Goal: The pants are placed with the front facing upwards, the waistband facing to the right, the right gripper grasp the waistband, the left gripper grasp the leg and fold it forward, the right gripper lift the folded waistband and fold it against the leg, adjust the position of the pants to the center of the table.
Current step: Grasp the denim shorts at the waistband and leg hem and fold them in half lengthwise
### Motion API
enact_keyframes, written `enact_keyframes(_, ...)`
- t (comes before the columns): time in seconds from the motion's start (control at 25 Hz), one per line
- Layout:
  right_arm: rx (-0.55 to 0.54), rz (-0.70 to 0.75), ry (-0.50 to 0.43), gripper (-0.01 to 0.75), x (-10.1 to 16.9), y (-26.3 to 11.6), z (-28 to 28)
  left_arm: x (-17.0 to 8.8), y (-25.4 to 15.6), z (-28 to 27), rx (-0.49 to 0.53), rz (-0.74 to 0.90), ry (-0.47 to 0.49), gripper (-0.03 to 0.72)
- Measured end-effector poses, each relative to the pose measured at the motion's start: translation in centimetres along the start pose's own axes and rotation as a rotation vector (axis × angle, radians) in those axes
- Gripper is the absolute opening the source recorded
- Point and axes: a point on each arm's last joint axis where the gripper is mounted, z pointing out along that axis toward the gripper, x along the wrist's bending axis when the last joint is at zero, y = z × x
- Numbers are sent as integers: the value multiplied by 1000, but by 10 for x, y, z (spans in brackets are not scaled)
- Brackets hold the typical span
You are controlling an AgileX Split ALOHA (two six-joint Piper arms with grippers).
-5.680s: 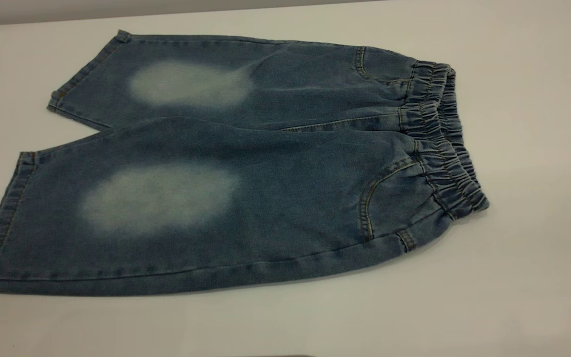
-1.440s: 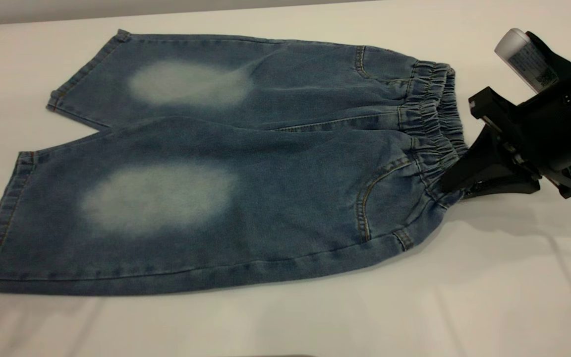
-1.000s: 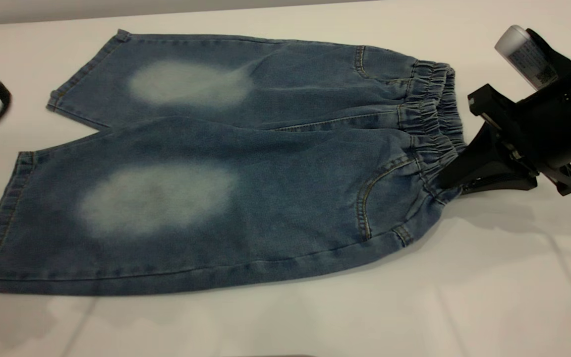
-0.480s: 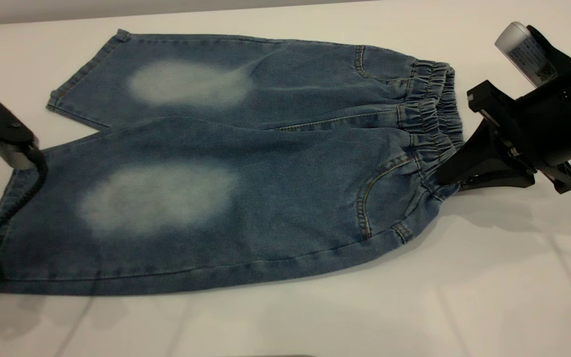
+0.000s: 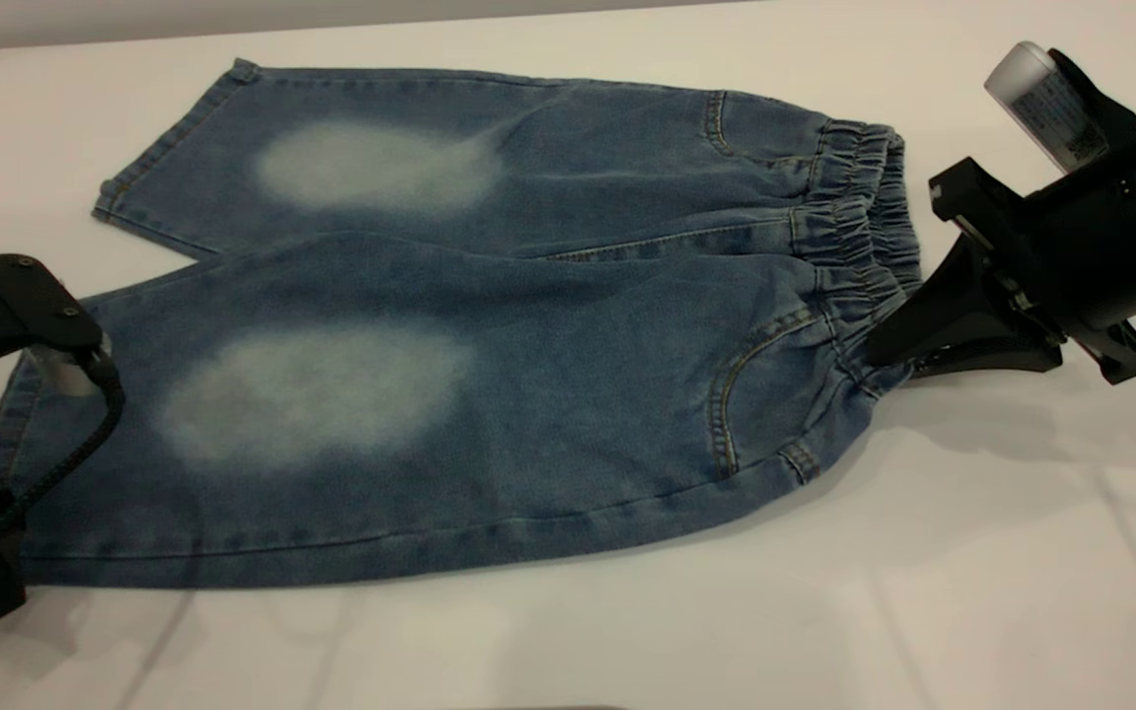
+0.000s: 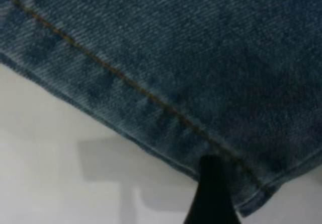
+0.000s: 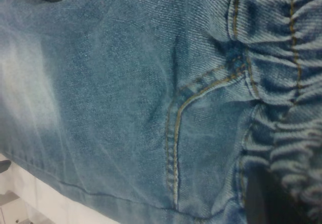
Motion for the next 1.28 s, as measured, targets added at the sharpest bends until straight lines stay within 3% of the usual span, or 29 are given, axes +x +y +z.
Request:
enact_keyframes(0.24,-1,0,0,51,0,0,0,0,0,1,-1,4,1,408)
enact_keyframes(0.56,8,-2,28,54,3,-1,0,4,3,3,-11,-22,13,70)
enact_keyframes(1.0,82,-50,66,50,23,-13,-18,8,1,-48,-64,-188,77,50)
enact_keyframes(1.28,91,-40,56,50,37,-53,-45,2,-12,-110,-135,-238,159,49)
